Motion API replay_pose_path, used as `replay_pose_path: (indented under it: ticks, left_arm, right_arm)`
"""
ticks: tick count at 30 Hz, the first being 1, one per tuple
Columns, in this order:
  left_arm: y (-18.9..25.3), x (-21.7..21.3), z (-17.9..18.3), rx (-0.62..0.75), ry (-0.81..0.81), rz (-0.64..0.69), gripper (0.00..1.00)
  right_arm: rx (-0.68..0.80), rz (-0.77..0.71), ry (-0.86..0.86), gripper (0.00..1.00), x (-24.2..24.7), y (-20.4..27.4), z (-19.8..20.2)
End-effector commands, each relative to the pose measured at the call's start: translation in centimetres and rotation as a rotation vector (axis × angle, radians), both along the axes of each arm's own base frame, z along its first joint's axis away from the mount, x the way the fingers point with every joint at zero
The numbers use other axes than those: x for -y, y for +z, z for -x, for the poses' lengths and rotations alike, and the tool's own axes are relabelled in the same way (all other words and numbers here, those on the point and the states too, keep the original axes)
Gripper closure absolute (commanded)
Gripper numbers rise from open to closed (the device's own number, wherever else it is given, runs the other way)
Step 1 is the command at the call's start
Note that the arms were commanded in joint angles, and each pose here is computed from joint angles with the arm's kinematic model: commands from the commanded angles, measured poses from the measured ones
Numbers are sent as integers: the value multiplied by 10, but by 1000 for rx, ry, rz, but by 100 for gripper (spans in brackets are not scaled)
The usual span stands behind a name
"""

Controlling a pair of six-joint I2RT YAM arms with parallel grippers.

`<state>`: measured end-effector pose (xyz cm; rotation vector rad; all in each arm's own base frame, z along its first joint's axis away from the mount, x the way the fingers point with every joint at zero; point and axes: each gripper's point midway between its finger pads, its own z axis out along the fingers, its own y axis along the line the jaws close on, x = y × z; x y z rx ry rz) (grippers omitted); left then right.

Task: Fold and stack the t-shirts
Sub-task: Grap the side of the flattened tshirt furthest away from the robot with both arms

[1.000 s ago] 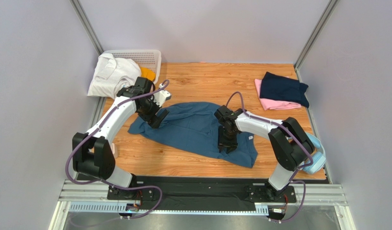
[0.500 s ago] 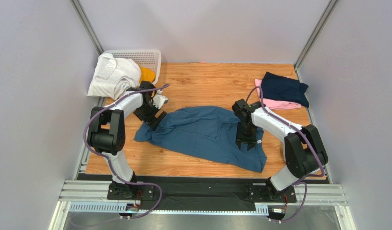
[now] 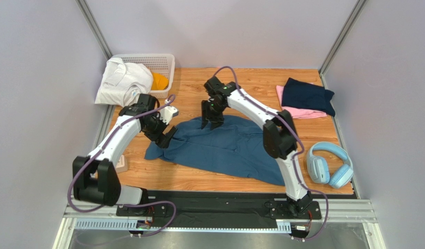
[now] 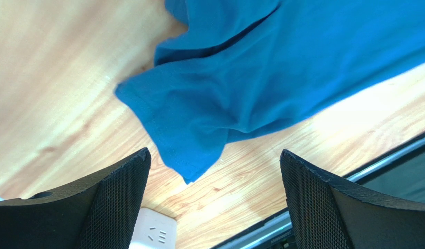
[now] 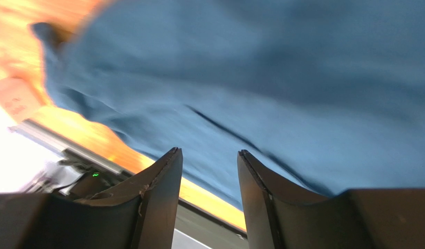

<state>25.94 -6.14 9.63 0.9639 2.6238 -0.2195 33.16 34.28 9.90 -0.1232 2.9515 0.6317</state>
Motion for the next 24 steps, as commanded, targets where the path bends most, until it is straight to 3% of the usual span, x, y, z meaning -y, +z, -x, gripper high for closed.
replay_pose_path:
  ticks: [1,4,8,13,16,18,19,20,24]
  left_arm:
    - [41,17,9,114,-29,121,0]
    - [48,13,2,157,2,121,0]
    - [37,18,-5,89,12,156,0]
    - [12,27,10,-23,-22,194,0]
    - [7,23,20,-12,-64,177,0]
    - [7,24,26,-7,-97,187,0]
    - [8,28,28,-9,-106,208,0]
    - [8,33,30,-21,-117,214,0]
    - [9,59,34,-78,-203,211,0]
  right_arm:
    - [-100,-174,122,50,-56,-3,-2]
    - [-119,-299,210,46,-86,4,-4]
    - [20,-336,328,33,-99,20,-10]
    - [330,-130,376,27,-74,13,-46]
    - [473,-41,414,25,-62,17,-72]
    - [456,35,379,22,-51,-5,-89]
    - [508,17,315,25,-47,19,-114]
    - [418,26,252,27,-39,-4,-116]
    - [283,-188,96,32,-11,12,-134]
